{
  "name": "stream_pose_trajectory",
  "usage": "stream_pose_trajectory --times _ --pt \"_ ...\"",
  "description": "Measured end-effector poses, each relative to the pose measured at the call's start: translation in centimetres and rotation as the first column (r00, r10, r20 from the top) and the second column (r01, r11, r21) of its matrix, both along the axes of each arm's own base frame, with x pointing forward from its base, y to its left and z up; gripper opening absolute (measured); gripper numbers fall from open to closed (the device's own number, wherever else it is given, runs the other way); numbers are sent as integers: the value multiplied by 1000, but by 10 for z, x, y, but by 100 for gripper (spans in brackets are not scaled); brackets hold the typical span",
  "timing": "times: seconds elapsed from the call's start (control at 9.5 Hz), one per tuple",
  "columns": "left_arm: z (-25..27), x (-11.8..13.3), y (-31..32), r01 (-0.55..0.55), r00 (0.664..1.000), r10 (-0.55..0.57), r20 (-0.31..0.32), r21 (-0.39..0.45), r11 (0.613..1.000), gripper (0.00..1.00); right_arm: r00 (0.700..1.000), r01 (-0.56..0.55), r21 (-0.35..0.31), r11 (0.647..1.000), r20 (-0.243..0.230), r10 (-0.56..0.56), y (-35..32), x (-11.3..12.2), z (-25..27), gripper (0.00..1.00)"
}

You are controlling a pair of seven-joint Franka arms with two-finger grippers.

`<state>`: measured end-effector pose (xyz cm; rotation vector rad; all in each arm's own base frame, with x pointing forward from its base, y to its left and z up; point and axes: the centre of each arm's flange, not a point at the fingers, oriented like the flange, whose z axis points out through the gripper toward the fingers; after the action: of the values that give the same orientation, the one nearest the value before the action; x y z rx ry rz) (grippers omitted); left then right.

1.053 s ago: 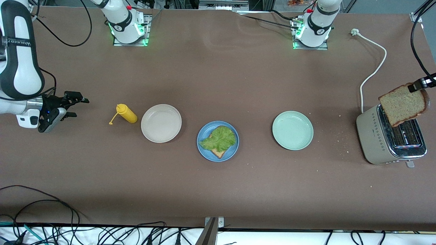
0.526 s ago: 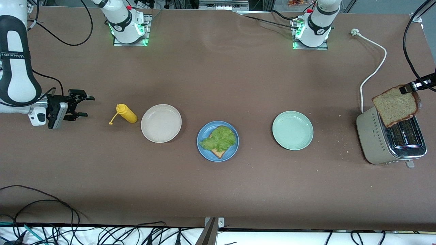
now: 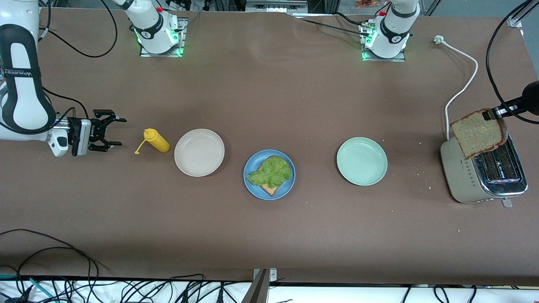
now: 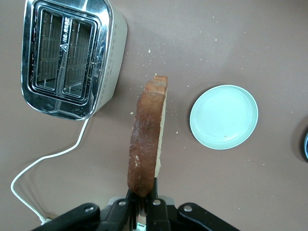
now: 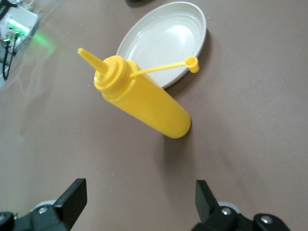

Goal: Make sandwich in blue plate with both arms
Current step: 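Move the right gripper to the yellow squeeze bottle, then close the right gripper on the yellow bottle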

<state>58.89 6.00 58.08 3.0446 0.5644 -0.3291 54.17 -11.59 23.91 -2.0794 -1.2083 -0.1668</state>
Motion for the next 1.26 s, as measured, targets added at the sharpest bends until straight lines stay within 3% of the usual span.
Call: stream_pose_trajectory --times 0.11,0.21,0.42,0.63,0.84,1.26 --pt "-3 1 1 -9 1000 9 -6 8 1000 9 998 -46 69 997 37 44 6 -3 -10 100" --pt "-6 2 -1 -21 1000 21 -11 -9 1000 9 991 -99 137 986 102 85 11 -4 -20 100" --pt "-8 3 0 -36 999 35 -13 -27 999 9 966 -178 216 960 224 129 17 -3 -32 100" --pt "-8 4 -4 -35 999 35 -15 -12 999 9 944 -222 299 928 302 129 25 -5 -49 100" --pt "-7 3 -1 -40 999 40 -13 -9 999 9 928 -248 379 891 356 107 37 -9 -73 100" --pt "-6 3 1 -29 1000 29 -11 -11 1000 9 917 -248 436 865 394 64 55 0 -86 100"
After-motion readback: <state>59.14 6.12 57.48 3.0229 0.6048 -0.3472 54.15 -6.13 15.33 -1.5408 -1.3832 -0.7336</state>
